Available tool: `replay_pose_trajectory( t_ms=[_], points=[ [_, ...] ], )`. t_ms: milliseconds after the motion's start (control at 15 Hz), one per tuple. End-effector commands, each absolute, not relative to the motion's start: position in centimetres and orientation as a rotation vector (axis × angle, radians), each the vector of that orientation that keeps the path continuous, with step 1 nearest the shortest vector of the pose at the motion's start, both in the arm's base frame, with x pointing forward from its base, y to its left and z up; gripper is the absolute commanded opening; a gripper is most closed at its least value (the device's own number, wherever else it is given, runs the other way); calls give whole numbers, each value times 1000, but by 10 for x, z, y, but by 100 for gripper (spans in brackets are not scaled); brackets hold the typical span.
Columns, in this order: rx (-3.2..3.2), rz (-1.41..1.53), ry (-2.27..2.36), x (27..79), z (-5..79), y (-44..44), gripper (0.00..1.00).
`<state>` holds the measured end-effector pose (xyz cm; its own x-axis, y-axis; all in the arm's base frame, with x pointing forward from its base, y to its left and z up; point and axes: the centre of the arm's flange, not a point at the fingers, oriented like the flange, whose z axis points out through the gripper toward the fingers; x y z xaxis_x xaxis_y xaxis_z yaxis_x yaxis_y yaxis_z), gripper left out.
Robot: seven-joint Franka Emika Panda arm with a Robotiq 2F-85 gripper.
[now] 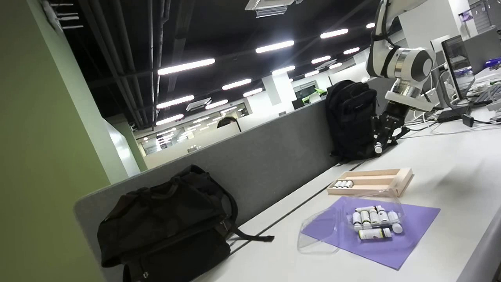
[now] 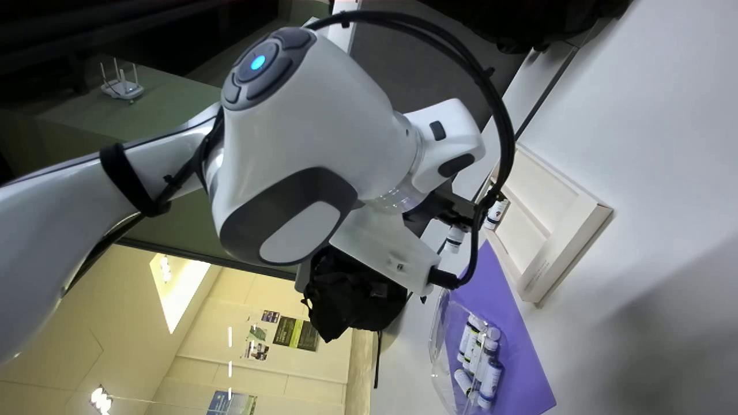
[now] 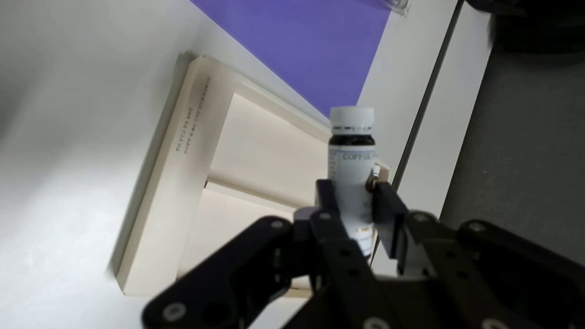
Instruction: Remove one bottle and put it in the wooden box
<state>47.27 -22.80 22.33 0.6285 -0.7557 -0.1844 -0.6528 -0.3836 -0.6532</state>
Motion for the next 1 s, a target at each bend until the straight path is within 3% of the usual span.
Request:
replay_pose_trajectory(
  t_ms=[0, 933],
  points=[
    [-2072, -142, 1147, 488, 221, -232, 10],
    [-1867, 84, 1420, 543, 154, -234, 10]
  ],
)
